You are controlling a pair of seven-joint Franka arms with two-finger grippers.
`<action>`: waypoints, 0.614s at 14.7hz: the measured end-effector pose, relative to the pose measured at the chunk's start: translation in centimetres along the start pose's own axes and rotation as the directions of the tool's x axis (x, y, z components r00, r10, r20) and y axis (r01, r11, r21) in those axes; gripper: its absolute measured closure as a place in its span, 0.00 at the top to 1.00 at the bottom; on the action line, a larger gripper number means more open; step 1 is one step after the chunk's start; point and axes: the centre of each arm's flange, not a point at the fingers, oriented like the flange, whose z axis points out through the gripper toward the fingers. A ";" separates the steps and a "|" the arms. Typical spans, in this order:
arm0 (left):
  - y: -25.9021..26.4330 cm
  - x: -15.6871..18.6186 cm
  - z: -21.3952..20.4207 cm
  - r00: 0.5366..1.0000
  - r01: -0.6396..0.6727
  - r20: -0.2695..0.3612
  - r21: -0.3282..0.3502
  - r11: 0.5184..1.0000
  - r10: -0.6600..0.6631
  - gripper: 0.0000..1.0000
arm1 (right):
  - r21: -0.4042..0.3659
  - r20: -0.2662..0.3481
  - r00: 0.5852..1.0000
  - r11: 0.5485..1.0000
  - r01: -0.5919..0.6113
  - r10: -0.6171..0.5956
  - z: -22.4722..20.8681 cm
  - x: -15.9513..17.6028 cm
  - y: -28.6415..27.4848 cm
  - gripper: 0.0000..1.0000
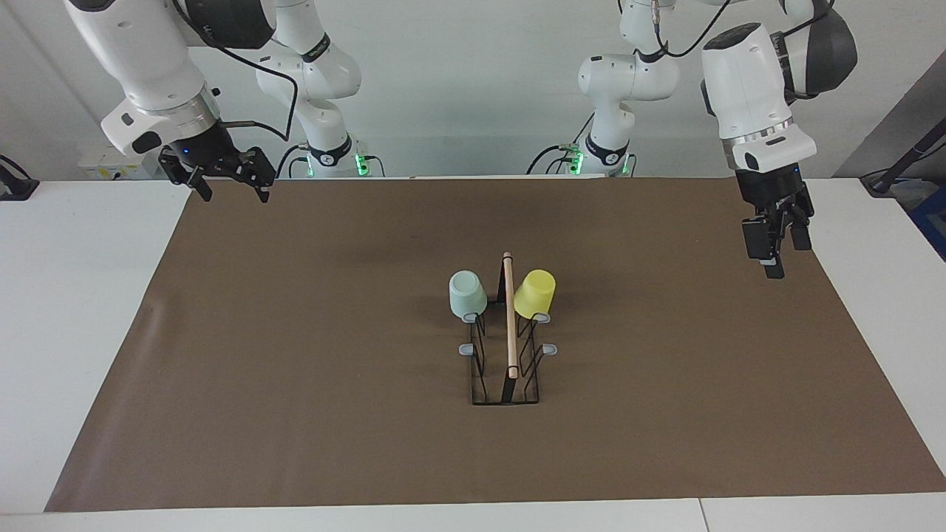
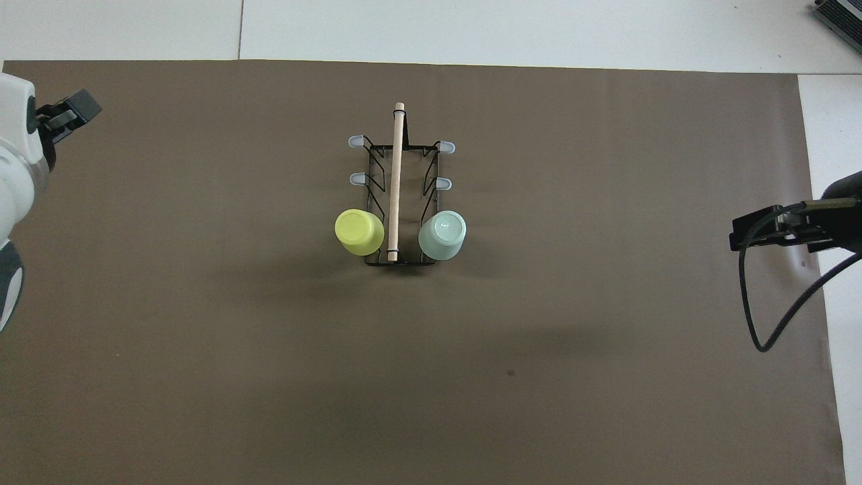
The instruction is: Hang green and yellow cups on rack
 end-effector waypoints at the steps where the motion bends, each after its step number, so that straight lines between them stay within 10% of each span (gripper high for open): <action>1: -0.5 0.4 -0.2 0.998 -0.020 0.061 -0.019 1.000 0.021 1.00 | 0.000 0.000 1.000 1.000 0.000 0.000 0.0 0.0 0.0 1.00; 4: -2.7 2.4 -2.0 0.951 -0.109 0.273 -0.150 0.983 0.147 1.00 | 0.000 0.000 1.000 1.000 0.000 0.000 0.0 0.0 0.0 1.00; 9: -4.8 3.0 -3.4 0.869 -0.204 0.399 -0.250 0.946 0.293 1.00 | 0.000 0.000 1.000 1.000 0.000 0.000 0.0 0.0 0.0 1.00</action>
